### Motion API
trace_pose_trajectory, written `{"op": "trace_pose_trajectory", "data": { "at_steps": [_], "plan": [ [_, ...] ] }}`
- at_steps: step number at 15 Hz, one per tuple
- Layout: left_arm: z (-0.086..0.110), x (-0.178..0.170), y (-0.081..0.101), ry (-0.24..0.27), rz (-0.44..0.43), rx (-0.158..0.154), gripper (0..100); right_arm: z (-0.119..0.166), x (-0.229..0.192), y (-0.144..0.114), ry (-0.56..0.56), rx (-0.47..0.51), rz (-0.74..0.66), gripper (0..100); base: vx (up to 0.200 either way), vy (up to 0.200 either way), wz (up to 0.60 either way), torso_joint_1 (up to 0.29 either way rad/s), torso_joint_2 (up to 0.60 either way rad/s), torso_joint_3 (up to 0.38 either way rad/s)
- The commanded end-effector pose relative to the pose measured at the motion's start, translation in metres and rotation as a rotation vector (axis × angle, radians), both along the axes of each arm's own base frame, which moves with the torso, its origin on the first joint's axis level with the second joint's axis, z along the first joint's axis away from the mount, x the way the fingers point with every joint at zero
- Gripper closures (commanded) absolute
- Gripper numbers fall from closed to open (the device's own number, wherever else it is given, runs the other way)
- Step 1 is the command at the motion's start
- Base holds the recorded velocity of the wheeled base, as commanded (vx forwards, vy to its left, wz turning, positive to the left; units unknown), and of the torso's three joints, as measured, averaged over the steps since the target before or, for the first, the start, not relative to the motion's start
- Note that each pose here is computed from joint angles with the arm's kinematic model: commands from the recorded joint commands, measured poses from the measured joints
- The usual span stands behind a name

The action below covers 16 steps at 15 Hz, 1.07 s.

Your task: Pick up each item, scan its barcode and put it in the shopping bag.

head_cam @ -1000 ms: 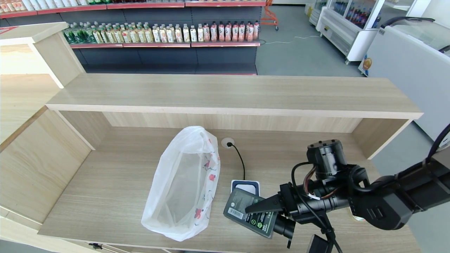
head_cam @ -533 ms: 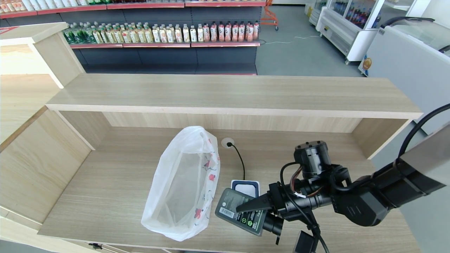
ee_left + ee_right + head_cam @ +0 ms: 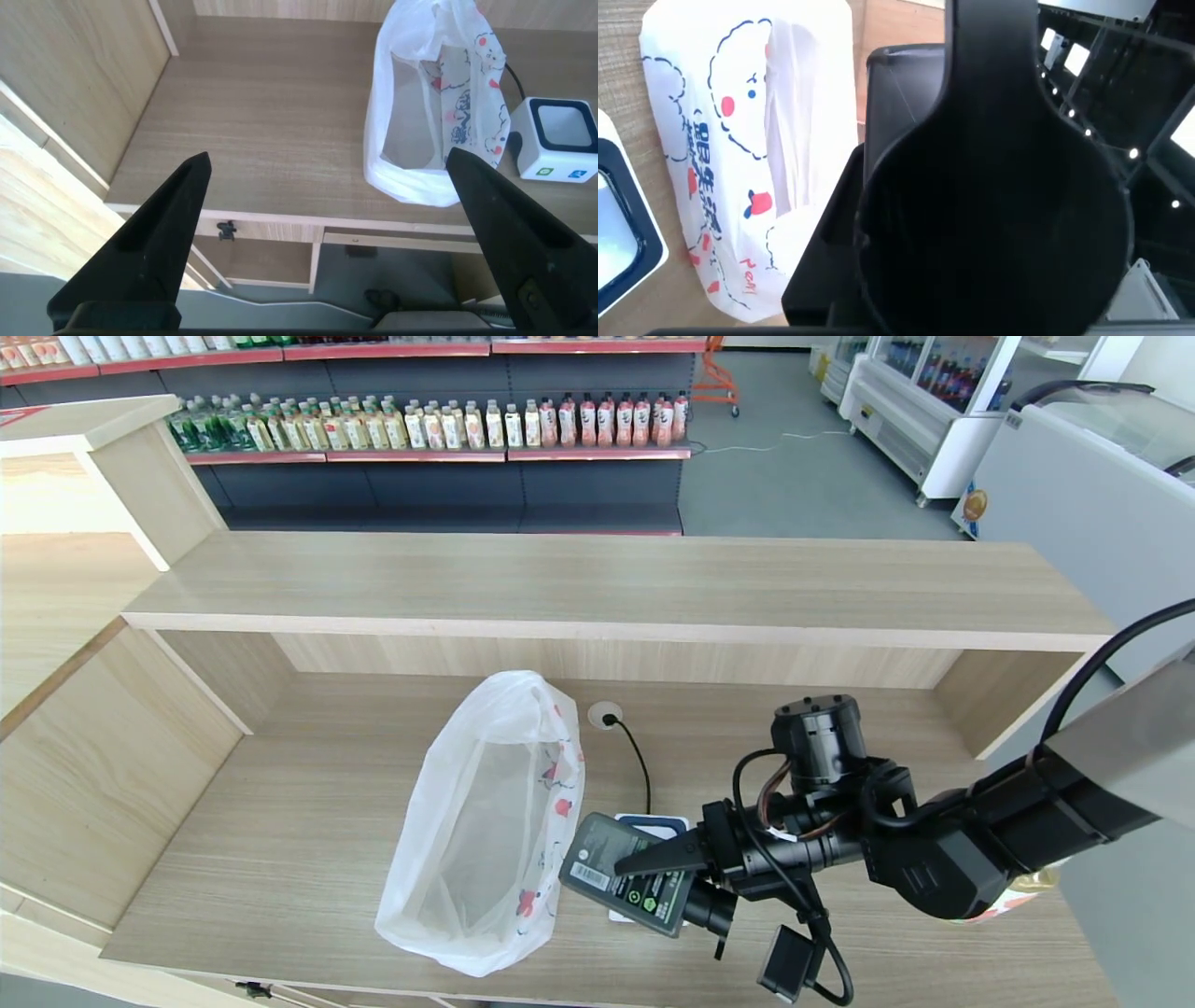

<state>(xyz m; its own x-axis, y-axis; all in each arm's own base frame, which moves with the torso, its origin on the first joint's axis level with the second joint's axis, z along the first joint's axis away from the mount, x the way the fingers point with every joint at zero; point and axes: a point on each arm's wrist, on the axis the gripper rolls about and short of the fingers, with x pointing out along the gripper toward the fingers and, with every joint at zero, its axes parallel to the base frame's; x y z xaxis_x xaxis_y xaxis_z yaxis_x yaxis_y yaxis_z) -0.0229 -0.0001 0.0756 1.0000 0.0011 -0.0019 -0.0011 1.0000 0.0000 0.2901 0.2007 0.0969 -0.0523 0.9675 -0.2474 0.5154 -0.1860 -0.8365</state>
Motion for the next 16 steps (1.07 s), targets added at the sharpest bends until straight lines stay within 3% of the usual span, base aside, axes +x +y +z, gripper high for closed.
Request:
{"op": "trace_pose_trajectory", "data": {
  "at_steps": [1,16],
  "plan": [
    [0.0,0.0,0.0,0.0,0.0,0.0,0,-0.0011,0.0022,0.0013,-0.008,0.007,0.0,100,0.0,0.0,0.0,0.0,0.0,0.0],
    [0.0,0.0,0.0,0.0,0.0,0.0,0,-0.0019,0.0117,0.0098,-0.02,0.031,-0.001,100,0.0,0.0,0.0,0.0,0.0,0.0]
  ]
}}
